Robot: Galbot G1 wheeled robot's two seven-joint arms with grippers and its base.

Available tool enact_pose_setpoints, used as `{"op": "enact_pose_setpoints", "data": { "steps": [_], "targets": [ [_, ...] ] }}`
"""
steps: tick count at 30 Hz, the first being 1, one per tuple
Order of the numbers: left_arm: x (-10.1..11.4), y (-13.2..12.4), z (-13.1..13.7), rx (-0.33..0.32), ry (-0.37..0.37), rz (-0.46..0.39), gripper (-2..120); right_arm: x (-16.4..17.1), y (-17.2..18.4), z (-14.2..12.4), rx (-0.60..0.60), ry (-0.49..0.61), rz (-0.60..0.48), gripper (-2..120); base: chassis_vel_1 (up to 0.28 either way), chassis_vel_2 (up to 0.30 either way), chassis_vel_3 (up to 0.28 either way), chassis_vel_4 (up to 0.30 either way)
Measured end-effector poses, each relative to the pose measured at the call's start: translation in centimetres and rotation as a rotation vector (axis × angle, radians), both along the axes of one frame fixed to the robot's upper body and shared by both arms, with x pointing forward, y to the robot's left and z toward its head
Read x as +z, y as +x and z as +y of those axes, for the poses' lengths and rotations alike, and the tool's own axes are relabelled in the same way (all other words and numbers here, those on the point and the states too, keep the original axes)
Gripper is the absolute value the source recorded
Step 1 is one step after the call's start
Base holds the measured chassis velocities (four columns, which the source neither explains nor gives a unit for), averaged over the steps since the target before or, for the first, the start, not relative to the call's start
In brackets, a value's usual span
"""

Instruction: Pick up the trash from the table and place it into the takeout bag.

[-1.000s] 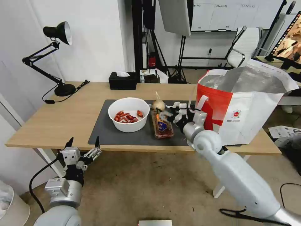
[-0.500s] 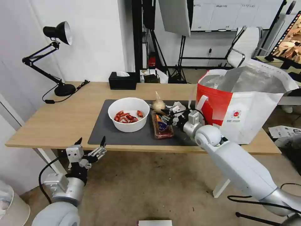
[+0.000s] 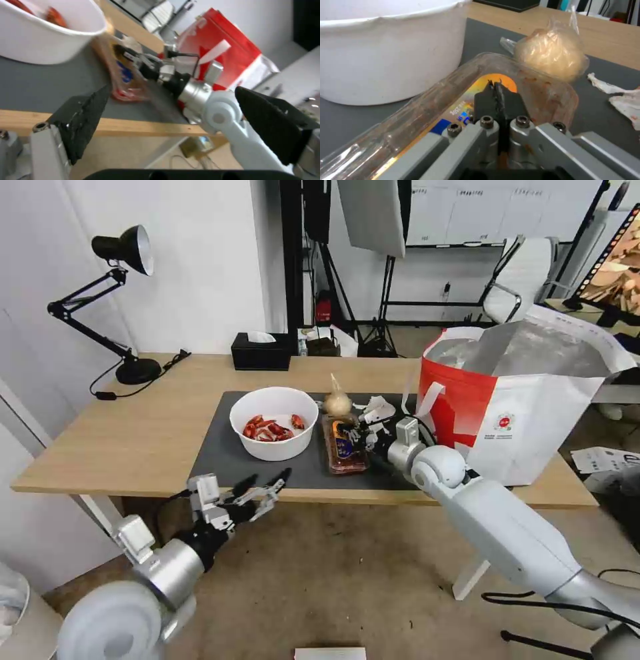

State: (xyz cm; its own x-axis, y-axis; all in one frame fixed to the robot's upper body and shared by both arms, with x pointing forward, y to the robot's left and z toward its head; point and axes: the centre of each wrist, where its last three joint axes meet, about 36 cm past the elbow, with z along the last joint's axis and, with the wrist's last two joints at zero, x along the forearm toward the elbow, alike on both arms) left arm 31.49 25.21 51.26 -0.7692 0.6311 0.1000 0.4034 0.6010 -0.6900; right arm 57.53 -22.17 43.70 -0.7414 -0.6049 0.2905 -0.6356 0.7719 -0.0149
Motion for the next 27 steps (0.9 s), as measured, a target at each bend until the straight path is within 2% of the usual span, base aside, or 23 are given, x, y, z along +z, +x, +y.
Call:
{"op": "enact_pose_setpoints", "data": {
  "steps": [2, 8, 11, 16, 27],
  "targets": [
    [-0.2, 0.4, -0.1, -0.010, -0.011, 0.004, 100, 0.0, 0.0, -0.1, -0.001, -0.001, 0.001, 0, 0.000, 0.000, 0.000, 0.000],
    [-1.0, 3.8, -1.8, -0.062, -0.068, 0.004, 100, 0.2, -0.3, -0.4, -0.001, 0.001, 0.000, 0, 0.000, 0.000, 0.000, 0.000],
    [-1.5, 5.1, -2.5, -0.070, -0.070, 0.014, 100, 0.2, -0.3, -0.4, -0.002, 0.000, 0.000, 0, 0.000, 0.000, 0.000, 0.000],
    [-2.8, 7.0, -4.0, -0.056, -0.057, 0.053, 100, 0.3, -0.3, -0.5, -0.003, 0.000, -0.001, 0, 0.000, 0.000, 0.000, 0.000],
    [-3.1, 9.5, -7.4, 0.004, 0.015, 0.134, 100, 0.7, -0.2, -0.5, -0.004, 0.002, -0.011, 0, 0.000, 0.000, 0.000, 0.000]
  ]
}}
